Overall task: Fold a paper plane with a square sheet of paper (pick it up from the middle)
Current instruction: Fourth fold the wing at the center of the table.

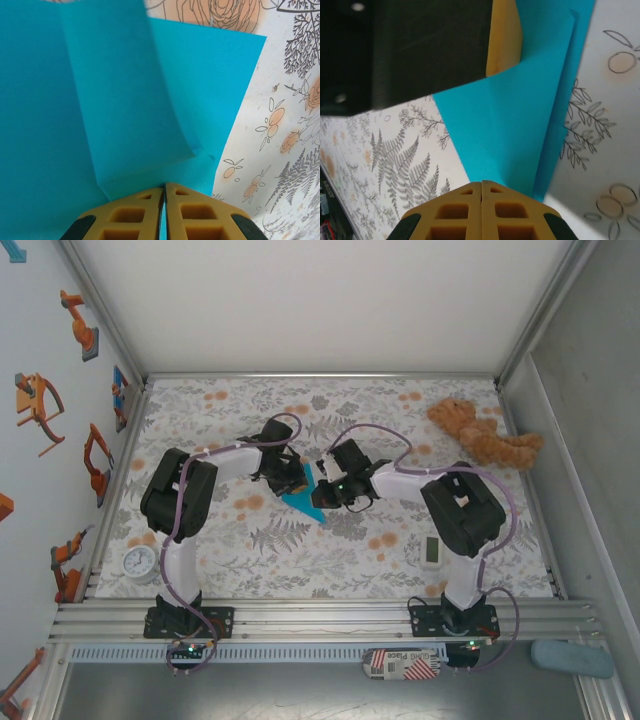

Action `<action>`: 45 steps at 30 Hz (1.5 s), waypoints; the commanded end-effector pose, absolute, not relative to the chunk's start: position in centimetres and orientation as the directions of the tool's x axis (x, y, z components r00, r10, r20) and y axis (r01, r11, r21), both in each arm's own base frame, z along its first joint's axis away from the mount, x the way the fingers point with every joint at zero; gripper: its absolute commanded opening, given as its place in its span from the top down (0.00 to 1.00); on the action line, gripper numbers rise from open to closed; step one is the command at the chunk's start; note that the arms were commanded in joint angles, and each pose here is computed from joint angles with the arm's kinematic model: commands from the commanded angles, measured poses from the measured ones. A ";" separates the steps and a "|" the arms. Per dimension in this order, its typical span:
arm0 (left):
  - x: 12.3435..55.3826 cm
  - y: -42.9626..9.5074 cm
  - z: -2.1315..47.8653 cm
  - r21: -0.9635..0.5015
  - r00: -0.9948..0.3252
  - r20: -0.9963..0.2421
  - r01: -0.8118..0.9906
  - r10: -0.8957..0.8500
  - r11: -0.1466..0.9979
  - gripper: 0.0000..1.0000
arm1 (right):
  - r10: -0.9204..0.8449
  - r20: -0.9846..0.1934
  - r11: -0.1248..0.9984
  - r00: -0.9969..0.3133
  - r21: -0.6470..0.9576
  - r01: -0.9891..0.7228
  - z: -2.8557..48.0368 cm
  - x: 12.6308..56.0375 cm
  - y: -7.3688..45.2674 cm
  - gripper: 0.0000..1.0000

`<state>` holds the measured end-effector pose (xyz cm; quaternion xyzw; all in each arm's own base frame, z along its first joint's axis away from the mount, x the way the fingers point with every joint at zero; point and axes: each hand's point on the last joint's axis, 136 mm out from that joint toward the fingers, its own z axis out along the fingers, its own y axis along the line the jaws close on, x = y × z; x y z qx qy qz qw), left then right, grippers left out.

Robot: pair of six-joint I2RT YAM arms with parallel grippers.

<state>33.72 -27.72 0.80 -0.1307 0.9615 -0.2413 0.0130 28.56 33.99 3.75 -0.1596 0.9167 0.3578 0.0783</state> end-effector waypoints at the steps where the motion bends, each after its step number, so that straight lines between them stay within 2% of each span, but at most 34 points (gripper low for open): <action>1: 29.7 -24.6 -5.3 -0.276 -0.953 0.130 -0.301 -0.274 0.913 0.87 | -0.261 -0.228 0.697 -0.938 0.628 -0.346 2.8 28.0 34.3 1.00; 8: 31.4 -26.4 -2.4 -0.384 -0.983 0.059 -0.186 -0.177 0.904 0.87 | -0.286 -0.187 0.757 -0.940 0.557 -0.341 0.1 27.2 32.5 1.00; 16: 33.6 -29.3 4.0 -0.583 -0.986 -0.128 -0.010 -0.104 0.813 0.86 | -0.298 -0.141 0.785 -0.944 0.527 -0.326 -1.5 26.2 31.1 1.00; 23: 32.5 -29.9 3.4 -0.638 -0.984 -0.155 0.030 -0.091 0.769 0.91 | -0.294 -0.129 0.789 -0.947 0.526 -0.317 -1.7 26.1 31.0 1.00; 28: 31.9 -30.1 2.3 -0.646 -0.984 -0.160 0.048 -0.073 0.762 0.91 | -0.297 -0.114 0.793 -0.948 0.523 -0.312 -2.0 25.9 30.8 1.00; 34: 32.2 -28.0 -0.6 -0.577 -0.987 -0.124 -0.010 -0.099 0.817 0.91 | -0.300 -0.089 0.808 -0.950 0.505 -0.303 -2.6 25.5 30.1 1.00; 45: 36.8 -22.8 -1.2 -0.516 -0.969 -0.102 -0.142 -0.225 0.845 0.90 | -0.289 -0.023 0.844 -0.957 0.466 -0.266 -4.1 24.0 28.0 1.00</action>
